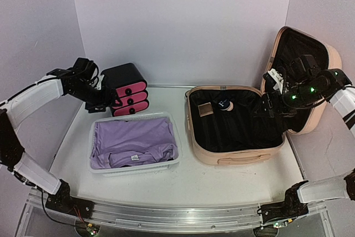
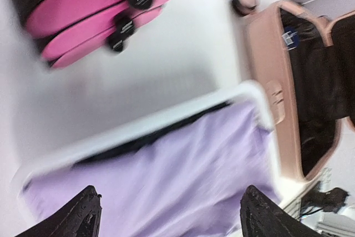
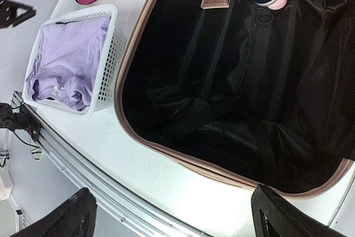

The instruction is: Open, take out, and arrange the luggage

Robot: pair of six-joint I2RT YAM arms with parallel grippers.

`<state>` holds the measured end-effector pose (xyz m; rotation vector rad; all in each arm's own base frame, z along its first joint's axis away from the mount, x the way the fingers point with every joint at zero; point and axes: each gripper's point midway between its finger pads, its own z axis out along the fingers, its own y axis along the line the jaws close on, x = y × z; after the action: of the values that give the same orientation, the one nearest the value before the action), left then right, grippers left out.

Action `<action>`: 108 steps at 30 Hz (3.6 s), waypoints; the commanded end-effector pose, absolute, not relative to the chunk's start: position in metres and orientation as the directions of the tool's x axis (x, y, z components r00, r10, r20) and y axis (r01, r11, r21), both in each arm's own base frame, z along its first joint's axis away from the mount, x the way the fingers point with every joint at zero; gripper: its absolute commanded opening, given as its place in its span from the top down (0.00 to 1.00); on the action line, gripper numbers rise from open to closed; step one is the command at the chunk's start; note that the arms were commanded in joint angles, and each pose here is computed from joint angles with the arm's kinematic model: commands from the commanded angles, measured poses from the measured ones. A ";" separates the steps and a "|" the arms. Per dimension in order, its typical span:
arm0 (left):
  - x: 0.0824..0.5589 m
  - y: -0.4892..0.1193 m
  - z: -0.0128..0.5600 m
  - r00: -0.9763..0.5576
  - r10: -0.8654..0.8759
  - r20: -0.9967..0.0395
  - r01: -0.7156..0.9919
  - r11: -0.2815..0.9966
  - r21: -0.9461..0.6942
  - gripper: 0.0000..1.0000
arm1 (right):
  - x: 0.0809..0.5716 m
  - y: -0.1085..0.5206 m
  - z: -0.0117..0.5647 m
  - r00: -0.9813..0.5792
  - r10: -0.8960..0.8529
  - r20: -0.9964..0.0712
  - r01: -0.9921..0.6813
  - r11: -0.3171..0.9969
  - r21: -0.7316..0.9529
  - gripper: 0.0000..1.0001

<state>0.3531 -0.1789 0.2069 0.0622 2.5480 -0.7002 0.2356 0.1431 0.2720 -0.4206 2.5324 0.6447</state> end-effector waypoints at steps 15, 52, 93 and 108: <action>0.243 -0.061 0.110 -0.982 -0.188 0.020 -0.189 0.975 -0.119 0.40 | 0.243 0.156 0.281 -0.792 -0.173 -0.586 -0.464 0.795 0.392 0.02; 0.317 -0.241 0.208 -0.940 -0.035 -0.338 0.017 0.989 -0.150 0.30 | 0.219 0.158 0.283 -0.796 -0.158 -0.585 -0.475 0.761 0.442 0.02; 0.240 -0.187 0.131 -0.974 0.103 -0.202 0.056 0.972 0.226 0.24 | 0.233 0.165 0.259 -0.847 -0.149 -0.511 -0.428 0.762 0.486 0.02; 0.431 -0.156 0.287 -0.756 -0.246 -0.607 0.005 0.925 -0.381 0.01 | 0.240 0.167 0.253 -0.875 -0.105 -0.472 -0.369 0.777 0.511 0.02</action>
<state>0.3768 -0.1636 0.2564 -0.1669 2.5274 -0.3143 0.2276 0.1620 0.2445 -0.3874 2.5872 0.8362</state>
